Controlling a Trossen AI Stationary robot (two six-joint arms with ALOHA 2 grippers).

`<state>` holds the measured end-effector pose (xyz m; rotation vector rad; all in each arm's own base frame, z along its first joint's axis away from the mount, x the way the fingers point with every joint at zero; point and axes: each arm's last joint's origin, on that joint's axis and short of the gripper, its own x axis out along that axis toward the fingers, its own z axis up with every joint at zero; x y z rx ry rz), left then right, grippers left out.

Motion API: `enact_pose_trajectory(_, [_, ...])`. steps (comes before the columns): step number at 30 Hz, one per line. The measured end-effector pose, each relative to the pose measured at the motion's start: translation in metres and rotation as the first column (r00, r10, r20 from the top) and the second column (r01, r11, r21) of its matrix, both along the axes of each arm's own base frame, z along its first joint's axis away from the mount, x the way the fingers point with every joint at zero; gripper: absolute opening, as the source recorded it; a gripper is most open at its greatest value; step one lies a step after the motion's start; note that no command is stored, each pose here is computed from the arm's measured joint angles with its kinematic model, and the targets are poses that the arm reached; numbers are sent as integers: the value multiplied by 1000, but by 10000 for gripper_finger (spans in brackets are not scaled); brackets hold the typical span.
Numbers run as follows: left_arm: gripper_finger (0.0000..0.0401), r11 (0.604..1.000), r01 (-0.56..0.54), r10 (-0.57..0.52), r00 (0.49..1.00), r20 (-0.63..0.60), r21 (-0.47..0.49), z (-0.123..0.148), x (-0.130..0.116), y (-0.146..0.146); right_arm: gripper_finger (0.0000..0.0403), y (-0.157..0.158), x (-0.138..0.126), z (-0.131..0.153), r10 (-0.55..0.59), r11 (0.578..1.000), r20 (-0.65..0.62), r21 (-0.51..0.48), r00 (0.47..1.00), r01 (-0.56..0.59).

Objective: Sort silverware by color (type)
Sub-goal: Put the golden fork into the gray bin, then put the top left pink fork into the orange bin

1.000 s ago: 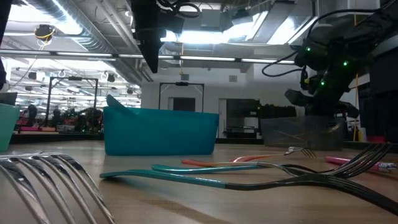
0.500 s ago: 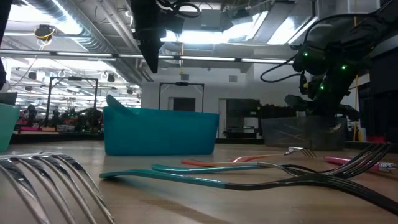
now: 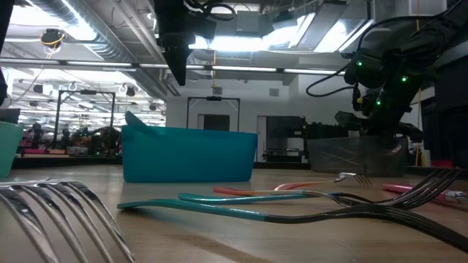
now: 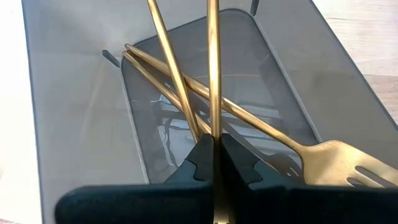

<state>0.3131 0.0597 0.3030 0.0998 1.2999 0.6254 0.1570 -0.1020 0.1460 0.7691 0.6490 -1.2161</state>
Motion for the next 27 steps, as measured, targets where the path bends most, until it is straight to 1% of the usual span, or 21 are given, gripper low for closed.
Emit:
enact_pose_trajectory(4, [85, 1000, 0, 0, 1000, 0, 0, 0, 0, 0, 11, 0, 0, 0, 3, 1000, -1, 0, 1000, -3])
enact_pose_trajectory(11, [85, 1000, 0, 0, 1000, 0, 0, 0, 0, 0, 60, 0, 0, 0, 3, 1000, -1, 0, 1000, -3])
enact_pose_trajectory(15, [85, 1000, 4, -4, 1000, -2, 1, 0, 0, 0, 77, 0, 0, 0, 3, 1000, -1, 0, 1000, -3])
enact_pose_trajectory(27, [85, 1000, 6, -6, 1000, -3, 1, 0, 0, 0, 79, 0, 0, 0, 3, 1000, -2, 0, 1000, -3])
